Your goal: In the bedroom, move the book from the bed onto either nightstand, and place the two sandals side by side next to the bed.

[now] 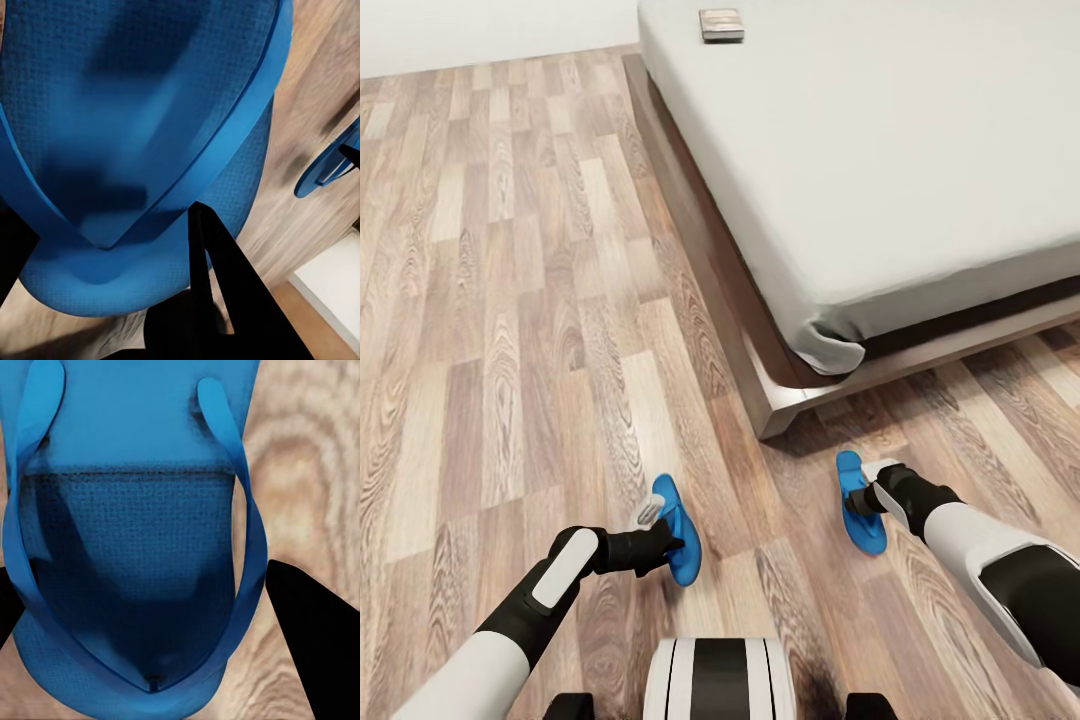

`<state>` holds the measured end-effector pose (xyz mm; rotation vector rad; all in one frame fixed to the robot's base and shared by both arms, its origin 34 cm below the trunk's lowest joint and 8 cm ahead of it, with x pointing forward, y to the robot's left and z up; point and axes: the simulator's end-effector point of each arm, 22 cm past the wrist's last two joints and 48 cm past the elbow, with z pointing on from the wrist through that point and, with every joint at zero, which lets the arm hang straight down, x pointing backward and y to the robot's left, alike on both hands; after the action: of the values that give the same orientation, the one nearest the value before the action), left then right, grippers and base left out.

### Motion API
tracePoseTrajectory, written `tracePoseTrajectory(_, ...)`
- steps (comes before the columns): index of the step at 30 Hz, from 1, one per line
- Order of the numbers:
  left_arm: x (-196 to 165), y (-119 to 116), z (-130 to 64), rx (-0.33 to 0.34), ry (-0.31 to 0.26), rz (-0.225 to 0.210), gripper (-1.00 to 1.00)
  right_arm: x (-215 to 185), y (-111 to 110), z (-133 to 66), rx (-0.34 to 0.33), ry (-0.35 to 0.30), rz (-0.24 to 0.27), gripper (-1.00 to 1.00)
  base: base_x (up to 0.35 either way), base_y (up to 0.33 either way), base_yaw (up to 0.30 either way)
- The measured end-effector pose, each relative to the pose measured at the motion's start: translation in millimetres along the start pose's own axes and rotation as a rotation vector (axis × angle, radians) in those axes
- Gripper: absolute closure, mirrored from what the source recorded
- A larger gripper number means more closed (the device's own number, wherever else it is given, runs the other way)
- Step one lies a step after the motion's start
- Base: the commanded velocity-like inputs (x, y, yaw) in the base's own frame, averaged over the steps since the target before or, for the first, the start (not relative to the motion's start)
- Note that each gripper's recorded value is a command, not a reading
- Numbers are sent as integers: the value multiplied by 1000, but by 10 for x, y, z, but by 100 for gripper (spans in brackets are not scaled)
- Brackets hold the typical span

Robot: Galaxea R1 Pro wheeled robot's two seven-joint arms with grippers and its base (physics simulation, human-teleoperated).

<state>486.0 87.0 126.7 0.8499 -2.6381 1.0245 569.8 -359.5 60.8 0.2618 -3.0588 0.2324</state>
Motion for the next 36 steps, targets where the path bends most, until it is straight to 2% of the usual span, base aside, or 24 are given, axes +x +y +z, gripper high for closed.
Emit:
tracePoseTrajectory(23,11,33,25,-2,5,-7,100,29,-1,41,1,7,-1,100,0,0,0)
tracePoseTrajectory(24,11,33,25,-2,5,-7,100,28,-1,41,1,7,-1,-100,0,0,0)
tracePoseTrajectory(36,19,37,18,-3,6,-10,100,10,5,19,-2,3,0,-100,0,0,0)
